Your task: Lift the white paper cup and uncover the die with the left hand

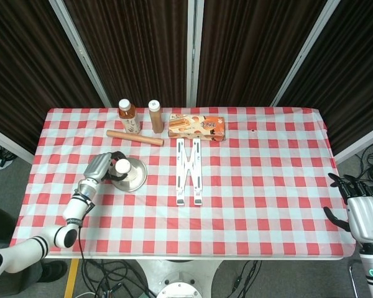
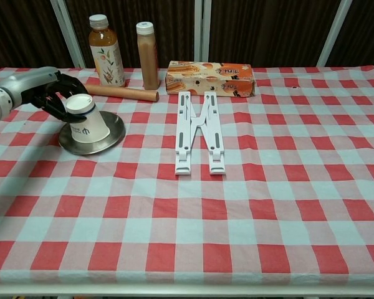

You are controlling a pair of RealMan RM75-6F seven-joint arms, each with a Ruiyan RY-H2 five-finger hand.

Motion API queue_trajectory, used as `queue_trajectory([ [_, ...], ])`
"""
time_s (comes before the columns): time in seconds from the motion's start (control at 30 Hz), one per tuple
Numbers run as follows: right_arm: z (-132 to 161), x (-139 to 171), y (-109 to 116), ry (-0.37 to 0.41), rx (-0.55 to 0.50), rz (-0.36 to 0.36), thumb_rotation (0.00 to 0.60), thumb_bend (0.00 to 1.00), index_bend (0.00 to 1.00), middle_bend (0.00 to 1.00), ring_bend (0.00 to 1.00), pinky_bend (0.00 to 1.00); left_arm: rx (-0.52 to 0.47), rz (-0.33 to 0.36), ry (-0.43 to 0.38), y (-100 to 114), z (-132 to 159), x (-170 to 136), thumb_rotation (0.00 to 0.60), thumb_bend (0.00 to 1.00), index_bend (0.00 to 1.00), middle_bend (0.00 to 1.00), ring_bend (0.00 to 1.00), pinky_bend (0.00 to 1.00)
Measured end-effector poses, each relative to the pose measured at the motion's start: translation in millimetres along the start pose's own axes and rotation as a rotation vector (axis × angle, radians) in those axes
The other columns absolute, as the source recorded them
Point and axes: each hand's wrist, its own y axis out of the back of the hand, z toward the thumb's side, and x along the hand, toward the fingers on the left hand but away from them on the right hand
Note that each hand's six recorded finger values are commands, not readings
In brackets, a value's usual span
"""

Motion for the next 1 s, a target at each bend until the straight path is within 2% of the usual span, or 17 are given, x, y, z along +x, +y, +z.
queue_trajectory([
  [0.17, -0.7, 1.4, 1.3, -0.004, 0.003, -0.002, 0.600, 0.16, 0.15, 0.35, 0.17, 0.26, 0.011, -0.023, -0.035, -8.8, 18.6, 6.8, 0.600, 0.29, 0.47, 0.49, 0.34, 0.41],
  [0.3, 0.2, 0.6, 0.8, 0.000, 0.004, 0.000, 0.600, 0.16, 0.15, 0.35, 0.17, 0.25, 0.004, -0.009, -0.052, -6.3, 24.2, 6.2, 0.600, 0.29, 0.47, 0.49, 0.33, 0.39],
  [0.5, 2.3, -2.4, -1.3, 0.008, 0.001, 0.006, 0.600, 0.16, 0.15, 0.35, 0.17, 0.26, -0.011, 0.011, -0.020, 2.6, 4.5, -4.9, 0.600, 0.29, 0.47, 0.49, 0.33, 0.39],
  [0.67, 1.5, -2.5, -2.1, 0.009, -0.002, 0.007, 0.600, 0.16, 0.15, 0.35, 0.17, 0.25, -0.041, 0.010, 0.000, 2.0, -4.1, -9.2, 0.600, 0.29, 0.47, 0.49, 0.34, 0.39],
  [1.0, -1.1, -1.2, -1.5, 0.000, -0.002, 0.007, 0.600, 0.16, 0.15, 0.35, 0.17, 0.25, -0.026, -0.008, -0.085, -11.6, 35.2, 2.9, 0.600, 0.29, 0.47, 0.49, 0.34, 0.39],
])
